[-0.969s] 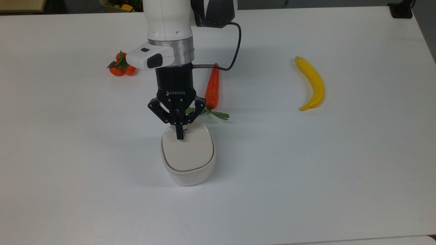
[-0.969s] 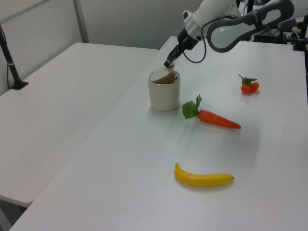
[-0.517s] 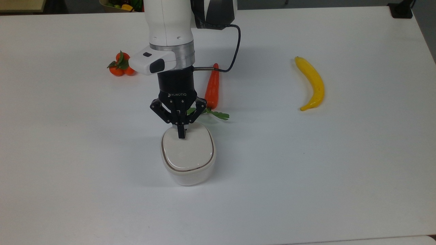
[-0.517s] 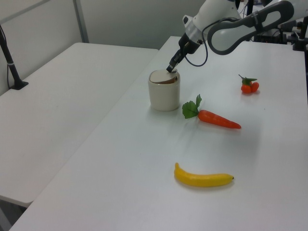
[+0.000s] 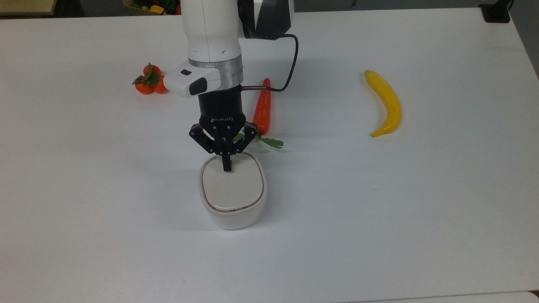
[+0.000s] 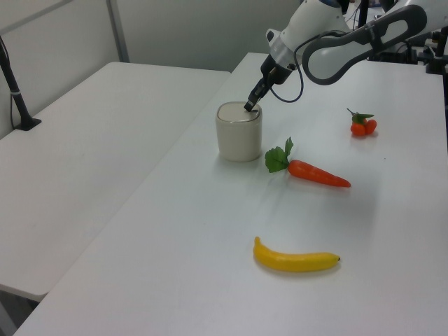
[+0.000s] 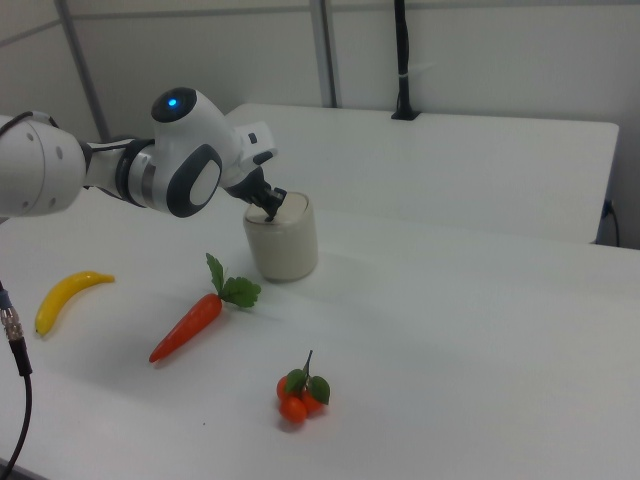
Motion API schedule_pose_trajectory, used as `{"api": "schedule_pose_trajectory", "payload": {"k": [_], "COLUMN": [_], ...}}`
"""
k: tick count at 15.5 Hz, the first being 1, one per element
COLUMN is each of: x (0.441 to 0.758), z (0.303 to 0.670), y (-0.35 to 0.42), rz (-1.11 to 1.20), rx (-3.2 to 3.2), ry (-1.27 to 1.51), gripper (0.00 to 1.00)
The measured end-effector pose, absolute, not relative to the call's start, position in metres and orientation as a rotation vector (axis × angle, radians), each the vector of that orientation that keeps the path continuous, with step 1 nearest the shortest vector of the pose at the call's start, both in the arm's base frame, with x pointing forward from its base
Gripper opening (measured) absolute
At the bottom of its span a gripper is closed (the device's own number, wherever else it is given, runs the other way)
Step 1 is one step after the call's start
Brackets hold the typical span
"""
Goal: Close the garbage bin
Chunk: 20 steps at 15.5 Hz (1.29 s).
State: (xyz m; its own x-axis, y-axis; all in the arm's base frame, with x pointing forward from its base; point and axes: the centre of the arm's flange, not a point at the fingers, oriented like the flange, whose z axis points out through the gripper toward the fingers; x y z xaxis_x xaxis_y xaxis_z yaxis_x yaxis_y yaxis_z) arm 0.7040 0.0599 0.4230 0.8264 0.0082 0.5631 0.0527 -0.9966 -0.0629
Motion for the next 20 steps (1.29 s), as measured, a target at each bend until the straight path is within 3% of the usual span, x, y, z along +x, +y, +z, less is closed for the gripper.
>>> {"api": "schedule_pose_trajectory", "payload": {"k": [15, 20], "x": [0.703, 0.683], "z": [0.426, 0.482], "y": [0.059, 0.049], "rz": [-0.870, -0.740], "rx": [-2.955, -2.986], "ry": [-0.073, -0.064], "gripper": [0.01, 0.04]}}
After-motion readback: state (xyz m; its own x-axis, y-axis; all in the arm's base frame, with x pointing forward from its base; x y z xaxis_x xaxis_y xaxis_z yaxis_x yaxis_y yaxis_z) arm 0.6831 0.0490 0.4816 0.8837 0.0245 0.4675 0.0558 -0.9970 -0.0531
